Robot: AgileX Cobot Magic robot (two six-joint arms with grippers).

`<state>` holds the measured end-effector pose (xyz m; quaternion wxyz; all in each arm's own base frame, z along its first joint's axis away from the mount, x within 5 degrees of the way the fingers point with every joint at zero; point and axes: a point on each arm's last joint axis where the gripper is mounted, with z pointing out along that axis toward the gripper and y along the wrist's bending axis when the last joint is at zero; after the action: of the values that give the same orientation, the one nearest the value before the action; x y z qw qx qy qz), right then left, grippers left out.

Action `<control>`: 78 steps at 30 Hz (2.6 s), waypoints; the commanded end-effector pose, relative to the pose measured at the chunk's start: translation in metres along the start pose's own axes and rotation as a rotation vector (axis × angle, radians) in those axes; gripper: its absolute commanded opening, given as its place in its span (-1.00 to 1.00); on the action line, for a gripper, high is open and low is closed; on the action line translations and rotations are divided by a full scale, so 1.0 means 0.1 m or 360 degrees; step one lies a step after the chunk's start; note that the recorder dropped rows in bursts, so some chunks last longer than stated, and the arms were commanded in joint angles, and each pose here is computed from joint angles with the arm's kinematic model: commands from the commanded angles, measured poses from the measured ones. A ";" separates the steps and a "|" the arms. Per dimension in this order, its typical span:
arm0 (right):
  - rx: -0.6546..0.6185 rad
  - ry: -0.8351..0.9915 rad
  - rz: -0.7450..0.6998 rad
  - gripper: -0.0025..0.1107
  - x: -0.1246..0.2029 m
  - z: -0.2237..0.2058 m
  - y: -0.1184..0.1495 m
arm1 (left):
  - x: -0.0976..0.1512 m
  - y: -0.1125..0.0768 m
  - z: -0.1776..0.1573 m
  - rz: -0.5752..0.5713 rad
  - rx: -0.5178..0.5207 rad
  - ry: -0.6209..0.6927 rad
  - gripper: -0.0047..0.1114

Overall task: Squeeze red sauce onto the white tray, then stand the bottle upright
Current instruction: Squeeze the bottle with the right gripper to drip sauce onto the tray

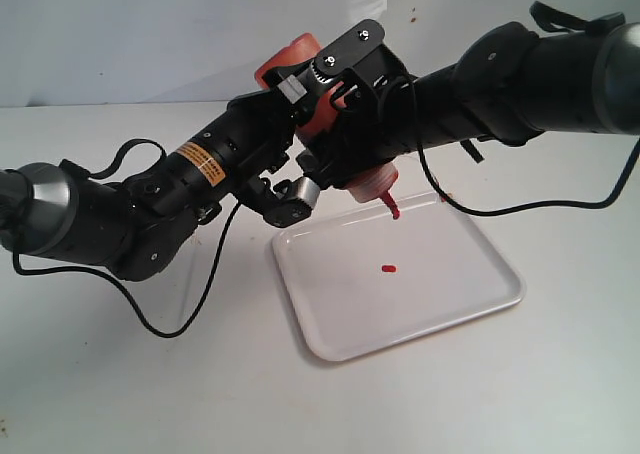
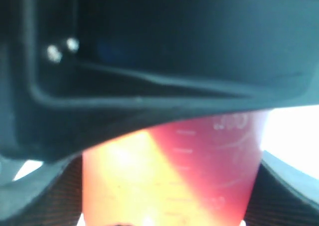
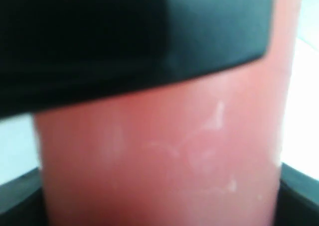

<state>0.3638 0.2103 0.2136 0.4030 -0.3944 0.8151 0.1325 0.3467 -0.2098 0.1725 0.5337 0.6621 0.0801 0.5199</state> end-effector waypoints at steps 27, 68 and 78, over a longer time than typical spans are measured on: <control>0.0091 -0.0039 0.0017 0.91 -0.03 -0.01 -0.08 | 0.09 0.16 0.00 -0.0036 -0.0184 0.0112 -0.92; 0.0041 0.0020 -0.0110 -0.96 0.01 0.00 -0.05 | 0.09 0.16 0.00 -0.0036 -0.0184 0.0112 -0.92; 0.0044 0.0019 -0.0107 -0.74 0.00 0.00 -0.05 | 0.09 0.16 0.00 -0.0039 -0.0181 0.0118 -0.92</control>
<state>0.3648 0.2088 0.2135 0.4055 -0.4161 0.8063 0.1110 0.3464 -0.2102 0.1727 0.5348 0.6617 0.0773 0.5198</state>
